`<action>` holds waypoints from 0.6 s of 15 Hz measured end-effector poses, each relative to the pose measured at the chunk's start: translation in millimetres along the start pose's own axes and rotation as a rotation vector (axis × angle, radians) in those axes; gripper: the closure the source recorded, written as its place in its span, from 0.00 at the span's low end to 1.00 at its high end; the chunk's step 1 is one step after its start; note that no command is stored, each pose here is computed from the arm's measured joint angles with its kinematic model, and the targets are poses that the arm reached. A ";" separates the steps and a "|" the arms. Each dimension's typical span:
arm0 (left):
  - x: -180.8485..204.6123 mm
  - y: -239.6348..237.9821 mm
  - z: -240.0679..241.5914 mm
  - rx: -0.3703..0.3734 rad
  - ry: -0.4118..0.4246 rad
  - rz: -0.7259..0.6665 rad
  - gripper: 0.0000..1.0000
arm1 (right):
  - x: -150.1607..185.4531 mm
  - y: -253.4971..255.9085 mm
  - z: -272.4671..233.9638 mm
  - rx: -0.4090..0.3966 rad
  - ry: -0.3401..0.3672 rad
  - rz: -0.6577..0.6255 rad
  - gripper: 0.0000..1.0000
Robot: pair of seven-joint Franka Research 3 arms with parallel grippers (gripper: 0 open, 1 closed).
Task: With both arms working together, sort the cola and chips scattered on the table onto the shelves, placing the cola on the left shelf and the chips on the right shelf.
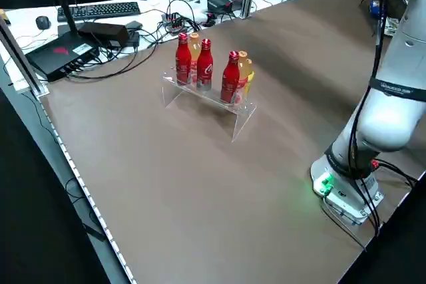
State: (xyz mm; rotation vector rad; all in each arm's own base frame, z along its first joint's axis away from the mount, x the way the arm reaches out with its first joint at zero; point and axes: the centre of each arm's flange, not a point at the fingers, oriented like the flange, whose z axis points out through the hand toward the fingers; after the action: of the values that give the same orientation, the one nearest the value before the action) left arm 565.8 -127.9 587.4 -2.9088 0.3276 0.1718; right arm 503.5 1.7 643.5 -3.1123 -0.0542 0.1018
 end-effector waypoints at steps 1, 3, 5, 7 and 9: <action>1.2 -4.5 -1.5 -0.022 0.001 -0.011 0.00 | 0.0 0.9 0.0 0.000 0.000 0.002 0.00; -1.7 -16.4 -11.5 -0.086 0.018 -0.036 0.00 | 0.0 0.8 0.1 0.000 0.000 0.001 0.00; -14.7 -34.2 -29.0 -0.156 0.050 -0.054 0.00 | 0.8 -1.7 0.2 -0.001 0.003 -0.003 0.00; -32.0 -50.3 -46.2 -0.176 0.080 -0.038 0.00 | 2.3 -4.5 -0.5 -0.002 0.014 -0.009 0.00; -41.6 -54.5 -54.5 -0.178 0.092 -0.030 0.00 | 2.7 -5.1 -0.9 -0.002 0.018 -0.010 0.00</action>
State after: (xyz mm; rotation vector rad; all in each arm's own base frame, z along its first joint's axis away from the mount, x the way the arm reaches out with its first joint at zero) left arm 543.1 -79.3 656.6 -3.1024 0.2971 0.0655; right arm 506.0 6.9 644.4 -3.1145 -0.0690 0.0740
